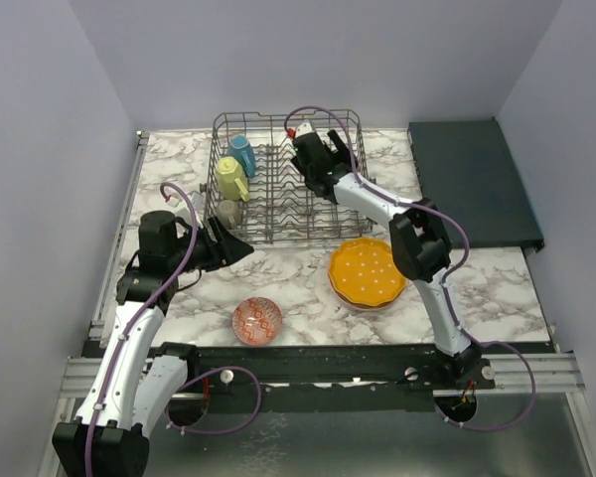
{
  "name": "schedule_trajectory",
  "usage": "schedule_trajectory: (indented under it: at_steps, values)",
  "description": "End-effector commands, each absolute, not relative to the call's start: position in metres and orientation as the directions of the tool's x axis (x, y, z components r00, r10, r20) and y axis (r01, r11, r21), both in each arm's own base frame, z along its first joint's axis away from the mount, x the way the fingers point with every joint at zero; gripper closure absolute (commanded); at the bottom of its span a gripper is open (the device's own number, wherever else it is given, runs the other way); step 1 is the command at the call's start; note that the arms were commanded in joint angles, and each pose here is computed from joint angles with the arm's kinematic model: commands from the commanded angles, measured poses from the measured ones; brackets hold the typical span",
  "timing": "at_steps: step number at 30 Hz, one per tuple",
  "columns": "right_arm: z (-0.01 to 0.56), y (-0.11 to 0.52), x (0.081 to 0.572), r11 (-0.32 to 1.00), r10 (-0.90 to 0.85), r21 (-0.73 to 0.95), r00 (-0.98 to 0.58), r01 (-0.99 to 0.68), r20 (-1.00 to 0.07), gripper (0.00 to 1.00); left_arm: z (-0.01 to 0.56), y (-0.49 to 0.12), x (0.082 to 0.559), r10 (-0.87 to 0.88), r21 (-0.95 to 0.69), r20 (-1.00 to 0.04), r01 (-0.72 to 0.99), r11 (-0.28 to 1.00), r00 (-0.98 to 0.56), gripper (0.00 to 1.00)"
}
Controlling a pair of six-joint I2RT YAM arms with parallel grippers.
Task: Load the mixed dishes into the dish rack
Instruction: Turn the bowl upside down on the dish rack.
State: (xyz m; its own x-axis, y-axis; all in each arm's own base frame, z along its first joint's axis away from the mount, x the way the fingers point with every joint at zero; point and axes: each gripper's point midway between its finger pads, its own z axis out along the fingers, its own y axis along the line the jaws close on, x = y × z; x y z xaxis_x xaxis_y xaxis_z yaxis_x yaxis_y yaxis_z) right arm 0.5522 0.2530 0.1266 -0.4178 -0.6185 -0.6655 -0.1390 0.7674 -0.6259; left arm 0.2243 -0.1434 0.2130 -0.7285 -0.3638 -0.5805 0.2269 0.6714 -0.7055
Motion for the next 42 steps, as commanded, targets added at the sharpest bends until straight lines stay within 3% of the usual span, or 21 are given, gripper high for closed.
schedule_trajectory:
  at_steps: [1,15,27,33,42]
  values:
    - [0.161,0.26,0.526,0.836,-0.537,-0.527,-0.418,-0.151,-0.733,0.01,0.209,-0.141,0.227,-0.372,-0.7,-0.578,0.208,0.683,-0.726,0.4]
    - [0.215,0.264,0.446,0.944,-0.318,-0.233,-0.455,-0.234,-0.832,0.01,0.21,-0.134,0.216,-0.452,-0.715,-0.425,-0.015,0.699,-0.784,0.37]
    - [0.234,0.272,0.378,0.939,-0.212,-0.035,-0.495,-0.343,-0.843,0.01,0.192,-0.16,0.177,-0.432,-0.658,-0.324,-0.127,0.742,-0.842,0.41]
    - [0.269,0.269,0.343,0.913,-0.128,0.083,-0.473,-0.4,-0.872,0.01,0.172,-0.183,0.158,-0.355,-0.593,-0.305,-0.115,0.797,-0.884,0.42]
    - [0.267,0.25,0.314,0.91,-0.11,0.119,-0.508,-0.397,-0.854,0.01,0.144,-0.2,0.13,-0.241,-0.406,-0.333,-0.092,0.909,-0.912,0.42]
